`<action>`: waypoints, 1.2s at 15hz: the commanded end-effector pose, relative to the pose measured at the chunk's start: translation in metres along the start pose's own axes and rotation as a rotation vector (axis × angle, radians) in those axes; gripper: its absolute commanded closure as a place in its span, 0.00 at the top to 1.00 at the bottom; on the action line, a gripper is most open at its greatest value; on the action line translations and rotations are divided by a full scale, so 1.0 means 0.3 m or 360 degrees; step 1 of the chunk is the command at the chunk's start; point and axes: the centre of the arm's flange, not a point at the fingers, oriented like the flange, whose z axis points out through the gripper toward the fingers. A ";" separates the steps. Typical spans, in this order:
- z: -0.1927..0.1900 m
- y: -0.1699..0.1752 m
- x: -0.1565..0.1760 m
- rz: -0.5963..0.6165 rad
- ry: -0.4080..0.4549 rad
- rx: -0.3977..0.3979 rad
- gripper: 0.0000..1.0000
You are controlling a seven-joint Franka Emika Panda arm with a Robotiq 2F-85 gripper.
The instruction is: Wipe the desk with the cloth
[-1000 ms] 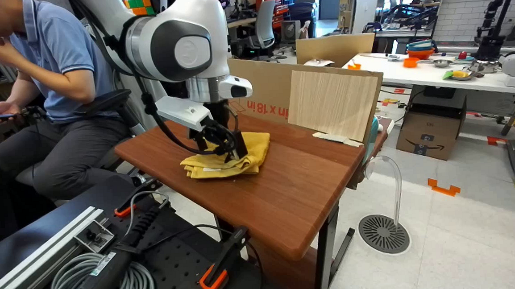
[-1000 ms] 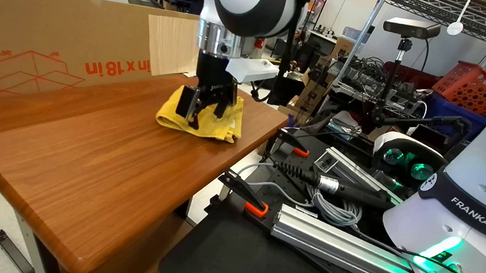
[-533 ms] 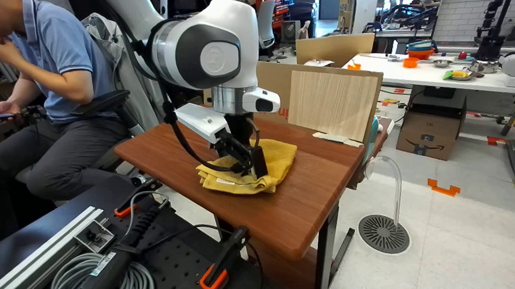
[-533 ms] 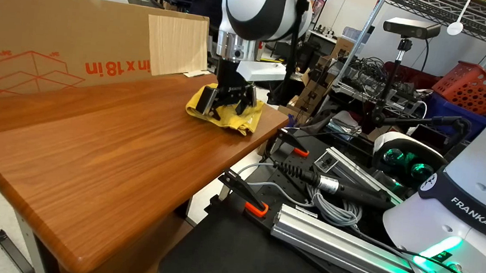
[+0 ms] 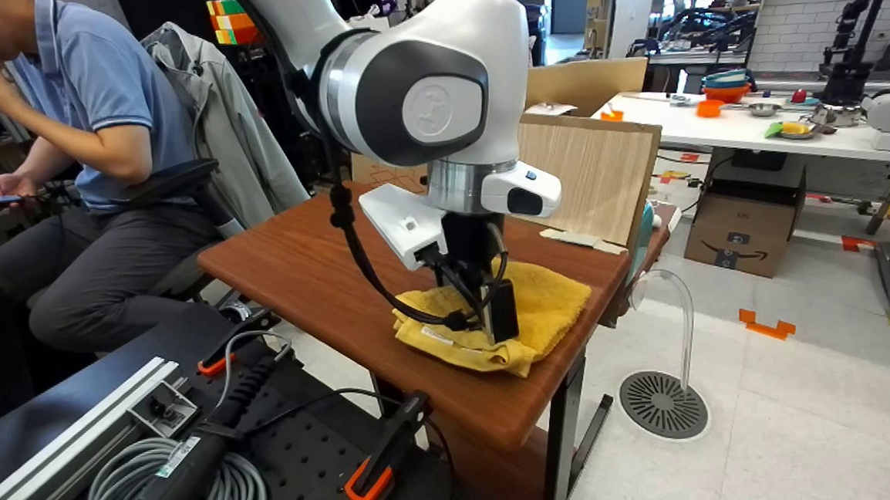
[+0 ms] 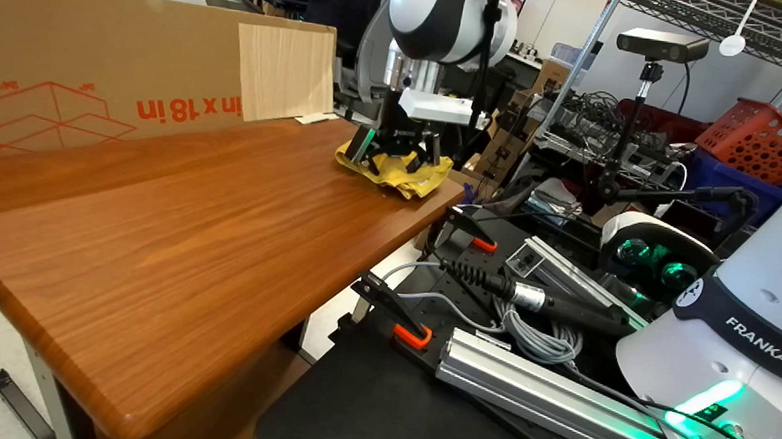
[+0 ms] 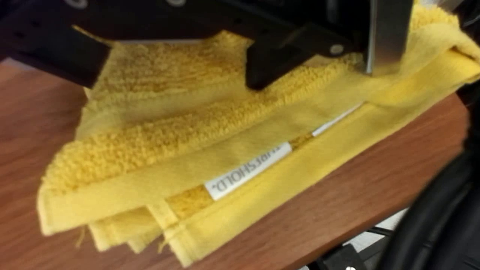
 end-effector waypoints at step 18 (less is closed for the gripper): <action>-0.225 -0.836 -0.481 -0.0932 0.0370 0.0197 1.00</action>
